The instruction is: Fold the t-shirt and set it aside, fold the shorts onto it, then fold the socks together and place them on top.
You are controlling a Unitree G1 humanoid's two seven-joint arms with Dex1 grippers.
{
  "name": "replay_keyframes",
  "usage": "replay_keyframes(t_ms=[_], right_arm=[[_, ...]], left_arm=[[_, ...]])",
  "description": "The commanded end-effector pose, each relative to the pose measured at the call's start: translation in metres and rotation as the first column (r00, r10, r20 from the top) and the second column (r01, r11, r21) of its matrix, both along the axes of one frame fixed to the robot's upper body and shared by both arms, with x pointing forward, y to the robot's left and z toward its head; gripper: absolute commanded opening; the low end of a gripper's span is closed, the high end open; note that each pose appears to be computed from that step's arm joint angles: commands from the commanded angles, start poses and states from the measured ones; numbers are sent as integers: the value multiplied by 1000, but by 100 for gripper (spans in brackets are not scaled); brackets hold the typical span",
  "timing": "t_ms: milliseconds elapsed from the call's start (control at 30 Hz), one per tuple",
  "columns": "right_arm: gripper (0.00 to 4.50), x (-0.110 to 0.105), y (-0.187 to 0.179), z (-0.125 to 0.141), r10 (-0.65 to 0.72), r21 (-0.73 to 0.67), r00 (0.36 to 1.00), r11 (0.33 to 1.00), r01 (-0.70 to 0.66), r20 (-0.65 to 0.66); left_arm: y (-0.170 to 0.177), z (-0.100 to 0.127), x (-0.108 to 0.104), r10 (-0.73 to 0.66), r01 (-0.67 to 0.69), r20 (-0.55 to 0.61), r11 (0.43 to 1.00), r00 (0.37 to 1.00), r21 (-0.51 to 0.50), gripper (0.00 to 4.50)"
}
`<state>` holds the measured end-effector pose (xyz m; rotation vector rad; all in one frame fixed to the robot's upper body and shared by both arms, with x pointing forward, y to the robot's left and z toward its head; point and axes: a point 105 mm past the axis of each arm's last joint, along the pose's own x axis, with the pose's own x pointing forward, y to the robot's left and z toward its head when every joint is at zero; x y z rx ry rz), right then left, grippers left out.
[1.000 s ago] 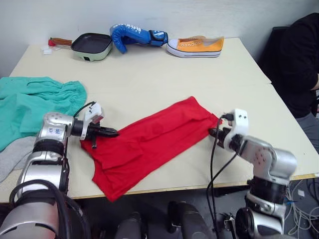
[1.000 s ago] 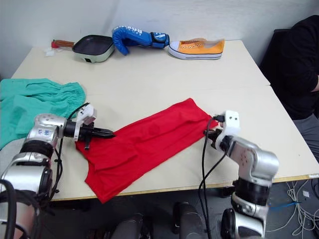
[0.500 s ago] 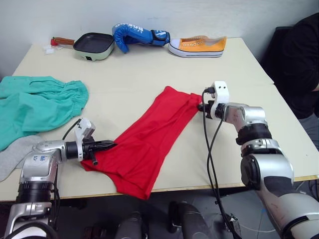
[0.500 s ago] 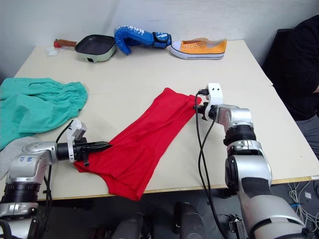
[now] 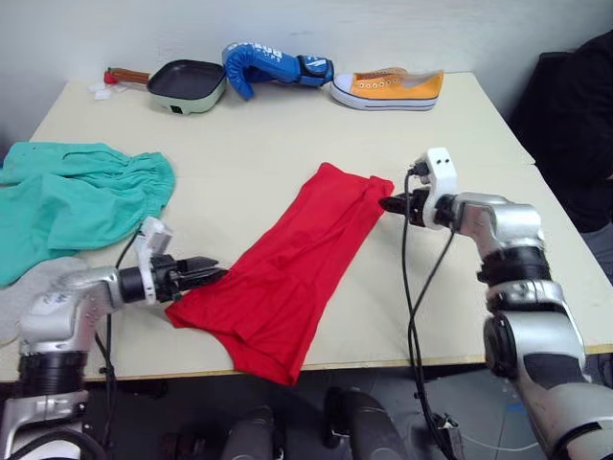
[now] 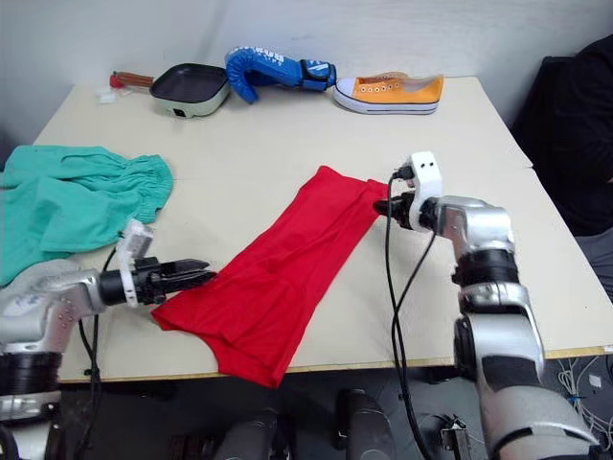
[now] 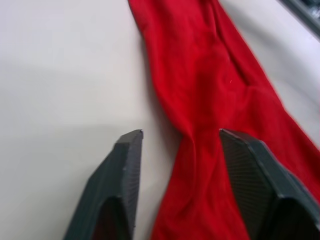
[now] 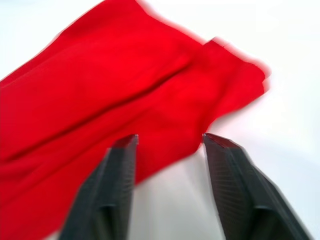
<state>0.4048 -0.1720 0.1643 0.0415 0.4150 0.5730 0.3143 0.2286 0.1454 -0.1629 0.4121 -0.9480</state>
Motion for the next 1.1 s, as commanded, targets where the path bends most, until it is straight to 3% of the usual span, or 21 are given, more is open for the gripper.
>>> replay_keyframes(t_ms=[33,133,167,333,500,767,800,933,1100], right_arm=[[327,-51,20,17,112,54,994,992,-112,-2],[432,-100,38,-2,197,120,976,975,-186,-93],[446,-113,45,-7,222,141,968,969,-205,-119],[446,-161,80,-35,333,236,926,928,-288,-179],[446,-171,101,-56,323,291,912,924,-247,-252],[446,-165,117,-72,291,329,897,927,-178,-333],[449,-164,119,-73,291,329,894,928,-177,-339],[360,-162,128,-84,286,314,879,934,-168,-382],[176,-158,128,-93,264,265,878,950,-165,-399]], left_arm=[[3,29,16,-58,59,56,998,997,-19,366],[-8,37,49,-67,63,90,997,994,40,450],[-13,38,58,-69,65,95,997,993,47,450],[-51,34,90,-134,120,111,985,985,128,450],[-80,18,106,-126,101,112,973,986,205,450],[-97,3,114,-108,76,110,962,988,263,450],[-98,2,114,-106,74,110,962,988,264,431],[-107,-7,113,-116,84,101,957,988,277,341],[-113,-12,112,-130,98,95,953,987,286,178]])
